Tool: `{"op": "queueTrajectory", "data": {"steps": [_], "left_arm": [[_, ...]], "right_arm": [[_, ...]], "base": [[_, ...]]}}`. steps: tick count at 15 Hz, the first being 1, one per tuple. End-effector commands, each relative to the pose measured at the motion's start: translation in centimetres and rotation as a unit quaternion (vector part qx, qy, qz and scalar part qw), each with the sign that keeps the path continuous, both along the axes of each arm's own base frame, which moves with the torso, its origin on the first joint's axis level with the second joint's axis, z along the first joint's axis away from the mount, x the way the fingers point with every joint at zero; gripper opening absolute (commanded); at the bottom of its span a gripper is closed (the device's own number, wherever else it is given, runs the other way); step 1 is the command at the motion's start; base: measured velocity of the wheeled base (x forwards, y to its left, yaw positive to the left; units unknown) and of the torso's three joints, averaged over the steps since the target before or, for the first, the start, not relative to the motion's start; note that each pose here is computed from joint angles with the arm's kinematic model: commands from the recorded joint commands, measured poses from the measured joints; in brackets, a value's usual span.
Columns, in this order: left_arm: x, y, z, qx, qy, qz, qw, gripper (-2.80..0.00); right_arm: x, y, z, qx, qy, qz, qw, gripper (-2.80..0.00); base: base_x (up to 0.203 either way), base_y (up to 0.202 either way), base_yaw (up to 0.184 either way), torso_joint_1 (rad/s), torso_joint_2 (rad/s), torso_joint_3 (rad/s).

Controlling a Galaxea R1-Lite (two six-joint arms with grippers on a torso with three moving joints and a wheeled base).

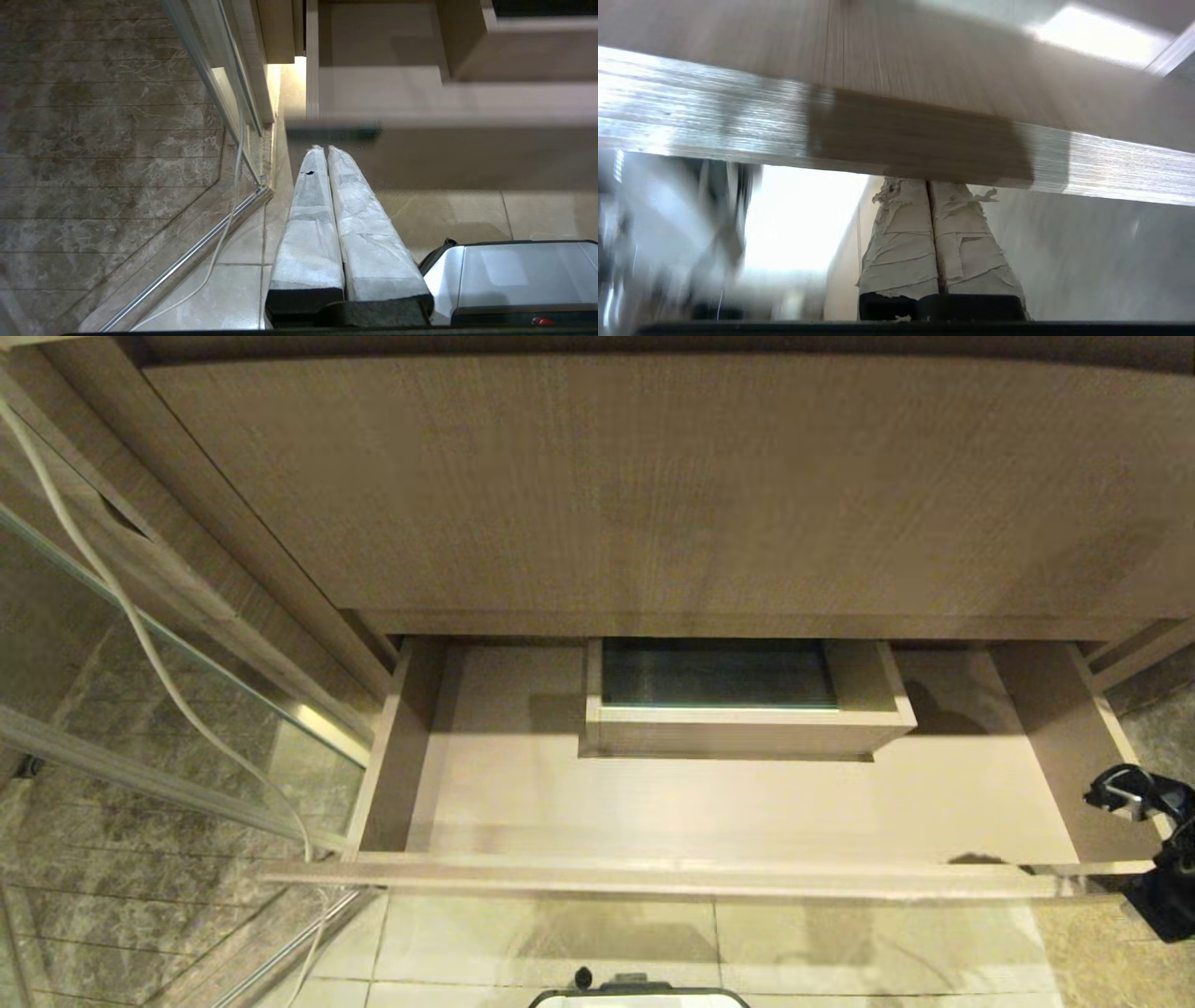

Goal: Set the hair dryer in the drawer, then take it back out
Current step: Close the drawer

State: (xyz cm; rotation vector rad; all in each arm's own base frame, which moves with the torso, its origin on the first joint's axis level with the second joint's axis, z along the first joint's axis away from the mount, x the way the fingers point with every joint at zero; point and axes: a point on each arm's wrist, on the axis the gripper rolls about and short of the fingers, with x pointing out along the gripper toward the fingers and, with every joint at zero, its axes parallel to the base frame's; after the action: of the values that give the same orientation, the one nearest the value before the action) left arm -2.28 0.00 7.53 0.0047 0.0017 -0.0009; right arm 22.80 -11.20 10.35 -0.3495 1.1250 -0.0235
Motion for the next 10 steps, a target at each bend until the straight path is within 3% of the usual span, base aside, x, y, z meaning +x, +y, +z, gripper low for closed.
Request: {"op": "queueTrajectory", "data": {"steps": [1,3,5,10], "left_arm": [[0.0,0.0,0.0,0.000,0.001,0.000,1.0000,-2.80],[0.0,0.0,0.0,0.000,0.001,0.000,1.0000,-2.80],[0.0,0.0,0.0,0.000,0.001,0.000,1.0000,-2.80],[0.0,0.0,0.0,0.000,0.000,0.000,1.0000,-2.80]], "right_arm": [[0.9,0.0,2.1,0.002,-0.107,0.007,0.994,-2.80],[2.5,0.2,3.8,0.005,-0.197,0.014,0.980,-2.80],[4.7,0.5,6.0,0.001,-0.284,0.015,0.959,-2.80],[4.0,1.1,8.8,-0.006,-0.343,0.013,0.939,-2.80]], "base": [[0.000,0.000,0.000,0.000,0.00,0.000],[0.000,0.000,0.000,0.000,0.00,0.000],[0.000,0.000,0.000,0.000,0.00,0.000],[0.000,0.000,0.000,0.000,0.00,0.000]]}}
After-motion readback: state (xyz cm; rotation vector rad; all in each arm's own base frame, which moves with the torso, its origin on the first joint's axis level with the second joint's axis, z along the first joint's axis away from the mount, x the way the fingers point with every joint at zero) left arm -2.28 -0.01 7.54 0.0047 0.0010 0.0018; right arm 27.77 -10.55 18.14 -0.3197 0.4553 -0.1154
